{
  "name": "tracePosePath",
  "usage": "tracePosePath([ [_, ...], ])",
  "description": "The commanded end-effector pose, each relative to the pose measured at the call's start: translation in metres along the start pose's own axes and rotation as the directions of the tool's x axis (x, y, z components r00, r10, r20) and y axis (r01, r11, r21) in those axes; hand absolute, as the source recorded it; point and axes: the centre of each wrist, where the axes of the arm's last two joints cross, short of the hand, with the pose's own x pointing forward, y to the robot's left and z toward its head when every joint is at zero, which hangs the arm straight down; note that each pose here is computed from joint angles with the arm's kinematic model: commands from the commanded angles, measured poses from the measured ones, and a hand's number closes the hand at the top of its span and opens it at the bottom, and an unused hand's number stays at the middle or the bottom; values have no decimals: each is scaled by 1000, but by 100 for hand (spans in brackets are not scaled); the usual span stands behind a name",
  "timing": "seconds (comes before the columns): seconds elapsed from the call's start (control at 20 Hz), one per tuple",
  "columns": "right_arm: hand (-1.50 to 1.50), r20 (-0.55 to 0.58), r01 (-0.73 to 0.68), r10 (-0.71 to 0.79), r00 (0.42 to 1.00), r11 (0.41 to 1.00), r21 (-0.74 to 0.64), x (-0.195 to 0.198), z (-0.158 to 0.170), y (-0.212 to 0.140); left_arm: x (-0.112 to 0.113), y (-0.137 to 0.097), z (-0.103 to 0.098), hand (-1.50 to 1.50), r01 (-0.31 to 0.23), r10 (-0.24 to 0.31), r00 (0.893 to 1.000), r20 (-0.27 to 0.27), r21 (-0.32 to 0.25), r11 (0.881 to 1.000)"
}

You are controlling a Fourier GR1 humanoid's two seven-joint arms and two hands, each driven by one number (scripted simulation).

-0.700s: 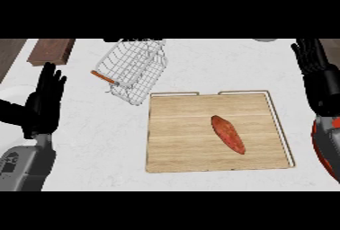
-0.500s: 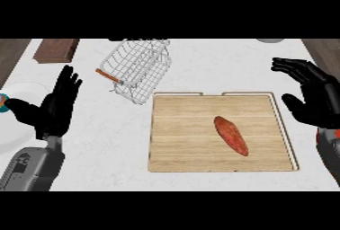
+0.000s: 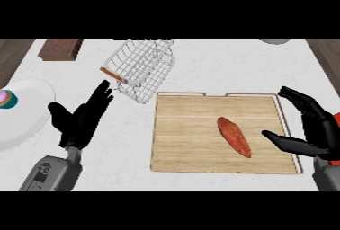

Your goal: Pick the sweet potato from the tray and place it in the tiered basket

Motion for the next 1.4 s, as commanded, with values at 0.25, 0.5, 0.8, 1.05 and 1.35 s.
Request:
tracePosePath([
  [0.25, -150, 62, -382, 381, 923, 881, 280, 44, 16, -10, 4, 1, 3, 0, -1, 1, 999, -34, -9, 1000],
  [0.5, -150, 27, -630, 649, 761, 727, 273, 84, 18, -18, -5, -3, 8, 0, -10, 10, 999, -45, -2, 1000],
  [0.8, -150, -49, -724, 784, 619, 593, 351, 142, 25, 18, -3, 8, 11, 0, 3, -2, 999, -47, 14, 1000],
  [1.05, -150, -150, -703, 793, 591, 597, 387, 168, 37, 77, 13, -1, 7, 0, 5, -6, 1000, -26, -39, 999],
  [1.35, -150, -188, -767, 879, 437, 474, 432, 163, 39, 125, -2, -7, 1, 0, 12, -13, 999, -38, -31, 999],
])
